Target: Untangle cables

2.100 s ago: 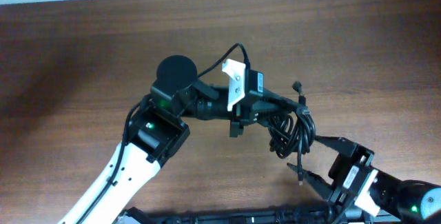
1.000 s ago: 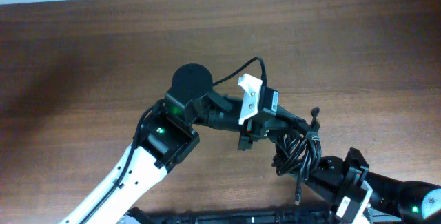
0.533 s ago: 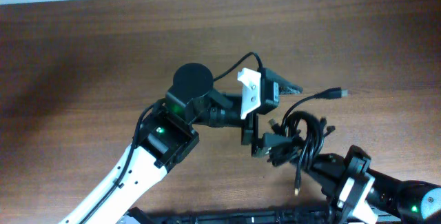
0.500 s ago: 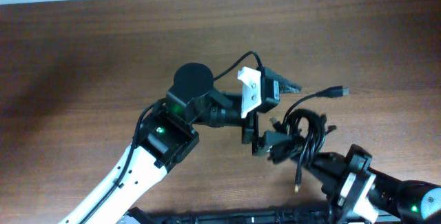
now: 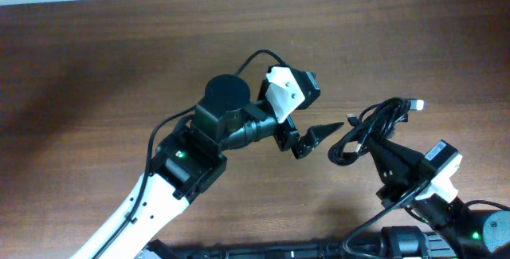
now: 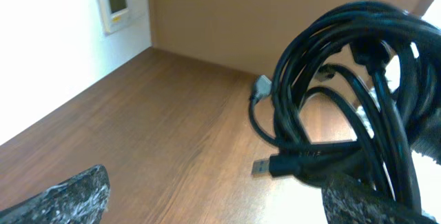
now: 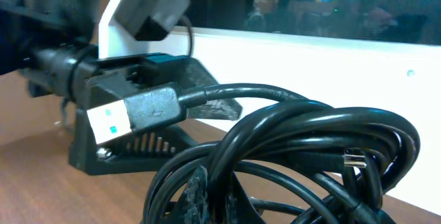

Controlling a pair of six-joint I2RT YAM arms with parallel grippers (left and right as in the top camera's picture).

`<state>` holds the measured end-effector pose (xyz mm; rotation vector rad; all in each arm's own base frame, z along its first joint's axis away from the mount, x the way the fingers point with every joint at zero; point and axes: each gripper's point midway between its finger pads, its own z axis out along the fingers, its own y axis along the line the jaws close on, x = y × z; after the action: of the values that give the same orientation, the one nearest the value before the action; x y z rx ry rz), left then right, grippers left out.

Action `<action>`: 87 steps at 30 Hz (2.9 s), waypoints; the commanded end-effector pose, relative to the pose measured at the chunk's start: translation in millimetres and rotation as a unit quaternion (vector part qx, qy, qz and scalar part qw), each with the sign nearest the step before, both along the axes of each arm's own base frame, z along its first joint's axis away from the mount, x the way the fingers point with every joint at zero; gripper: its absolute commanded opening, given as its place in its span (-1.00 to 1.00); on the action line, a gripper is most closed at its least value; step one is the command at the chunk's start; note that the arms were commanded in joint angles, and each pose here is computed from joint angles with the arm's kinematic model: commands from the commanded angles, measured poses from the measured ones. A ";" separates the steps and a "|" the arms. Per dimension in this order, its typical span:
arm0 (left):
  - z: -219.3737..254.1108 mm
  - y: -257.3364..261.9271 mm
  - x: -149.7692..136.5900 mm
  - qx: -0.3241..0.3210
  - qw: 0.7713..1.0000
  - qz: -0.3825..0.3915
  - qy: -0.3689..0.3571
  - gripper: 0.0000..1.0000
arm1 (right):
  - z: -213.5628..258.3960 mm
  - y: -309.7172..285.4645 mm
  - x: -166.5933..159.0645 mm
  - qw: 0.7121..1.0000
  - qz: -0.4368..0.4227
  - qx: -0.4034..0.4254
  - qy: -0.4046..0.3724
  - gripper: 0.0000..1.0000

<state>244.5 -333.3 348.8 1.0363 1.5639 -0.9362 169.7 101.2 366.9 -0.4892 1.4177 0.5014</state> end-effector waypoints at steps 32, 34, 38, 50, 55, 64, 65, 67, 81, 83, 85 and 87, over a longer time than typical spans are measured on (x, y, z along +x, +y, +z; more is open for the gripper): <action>13.0 -23.9 -82.7 -0.013 0.974 -0.210 -0.082 -0.27 | 37.7 8.9 -15.8 0.997 0.040 0.039 -0.050 -0.92; 11.3 -24.0 -71.5 -0.006 0.980 -0.178 -0.083 -0.69 | 37.6 9.1 -15.9 0.997 0.041 0.039 -0.050 -0.92; 6.7 -18.9 -34.3 0.010 0.996 -0.065 -0.054 -1.00 | 34.6 11.5 -17.2 0.997 0.050 0.037 -0.044 -0.92; 7.2 26.9 38.2 -0.013 0.992 0.120 0.026 -1.00 | 18.8 16.0 -17.7 0.997 0.066 0.035 -0.006 -0.92; 7.0 38.8 51.0 -0.012 0.989 0.144 0.025 -1.00 | 18.4 17.4 -18.9 0.997 0.071 0.033 -0.006 -0.92; 10.1 27.7 31.3 -0.023 0.997 0.072 0.035 -1.00 | 19.0 13.5 -15.3 0.998 0.054 0.023 -0.017 0.45; 11.4 25.0 26.0 -0.026 0.997 0.055 0.036 -1.00 | 18.9 13.5 -15.3 0.998 0.054 0.023 -0.017 0.49; 16.8 18.8 12.8 -0.037 0.999 0.012 0.036 -1.00 | 18.2 13.5 -15.2 0.998 0.054 0.023 -0.015 0.54; 32.0 -3.7 -43.0 -0.056 0.989 -0.138 -0.005 -1.00 | 27.0 26.7 -30.5 0.993 0.108 0.010 -0.043 0.23; 34.3 -9.7 -55.3 -0.058 0.985 -0.161 -0.018 -1.00 | 26.9 26.9 -30.7 0.993 0.109 0.010 -0.043 0.05; 34.6 -13.1 -61.6 -0.057 0.983 -0.171 -0.028 -1.00 | 27.1 28.1 -32.2 0.992 0.114 0.008 -0.045 0.02; 35.2 -15.4 -65.6 -0.058 0.982 -0.177 -0.032 -1.00 | 27.9 28.4 -32.7 0.992 0.115 0.008 -0.047 0.01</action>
<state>190.4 -345.5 373.4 1.2191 1.3700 -1.2072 145.2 125.1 389.0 -0.6249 1.2991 0.6468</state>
